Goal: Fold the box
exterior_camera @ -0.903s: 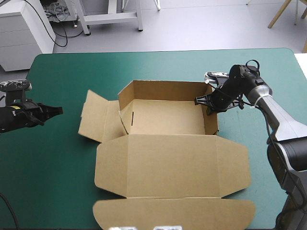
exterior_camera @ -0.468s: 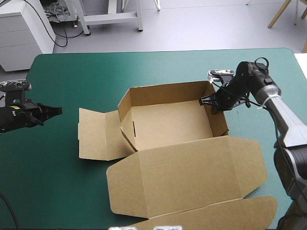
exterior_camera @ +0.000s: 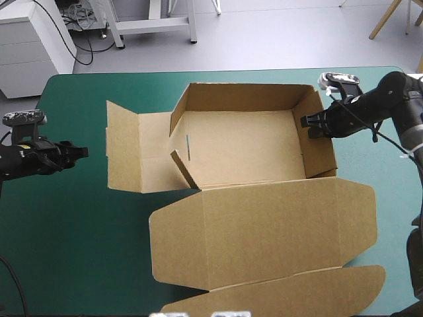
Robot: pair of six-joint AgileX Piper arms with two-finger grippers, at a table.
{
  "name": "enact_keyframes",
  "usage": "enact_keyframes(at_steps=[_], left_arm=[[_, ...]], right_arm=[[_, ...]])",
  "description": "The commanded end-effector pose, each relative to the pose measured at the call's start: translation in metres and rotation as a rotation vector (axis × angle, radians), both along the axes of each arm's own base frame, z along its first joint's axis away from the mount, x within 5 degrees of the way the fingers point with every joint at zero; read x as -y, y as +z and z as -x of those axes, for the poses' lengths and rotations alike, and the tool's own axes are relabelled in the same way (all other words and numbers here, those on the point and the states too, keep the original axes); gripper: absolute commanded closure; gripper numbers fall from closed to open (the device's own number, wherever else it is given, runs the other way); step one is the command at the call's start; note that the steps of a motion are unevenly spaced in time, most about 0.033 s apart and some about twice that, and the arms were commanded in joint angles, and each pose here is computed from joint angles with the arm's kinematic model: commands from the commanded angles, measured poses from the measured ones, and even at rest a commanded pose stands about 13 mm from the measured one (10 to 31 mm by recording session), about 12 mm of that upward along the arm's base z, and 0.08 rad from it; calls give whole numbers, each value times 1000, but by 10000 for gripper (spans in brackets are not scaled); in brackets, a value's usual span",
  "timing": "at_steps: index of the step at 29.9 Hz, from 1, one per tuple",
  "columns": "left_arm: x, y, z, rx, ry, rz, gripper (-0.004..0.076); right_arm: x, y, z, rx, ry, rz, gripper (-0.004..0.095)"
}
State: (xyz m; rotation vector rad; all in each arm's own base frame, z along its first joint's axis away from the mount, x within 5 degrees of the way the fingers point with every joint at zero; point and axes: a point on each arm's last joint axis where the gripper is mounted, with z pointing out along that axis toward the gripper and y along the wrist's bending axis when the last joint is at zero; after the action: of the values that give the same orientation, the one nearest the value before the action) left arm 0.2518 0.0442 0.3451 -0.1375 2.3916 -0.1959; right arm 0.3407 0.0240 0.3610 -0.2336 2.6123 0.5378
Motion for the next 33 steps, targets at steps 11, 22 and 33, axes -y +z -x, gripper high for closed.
enact_keyframes(at_steps=[11, 22, 33], left_arm=[[31, 36, -3, 180, -23, 501, 100], [53, 46, 8, 194, -318, 601, 210], [58, 44, 14, 138, -385, 621, 210]], right_arm=[[-1, 44, 9, 222, 9, -216, 927], [-35, 24, -13, 237, 18, -159, 927], [-93, -11, -34, 194, 73, -187, 926]])
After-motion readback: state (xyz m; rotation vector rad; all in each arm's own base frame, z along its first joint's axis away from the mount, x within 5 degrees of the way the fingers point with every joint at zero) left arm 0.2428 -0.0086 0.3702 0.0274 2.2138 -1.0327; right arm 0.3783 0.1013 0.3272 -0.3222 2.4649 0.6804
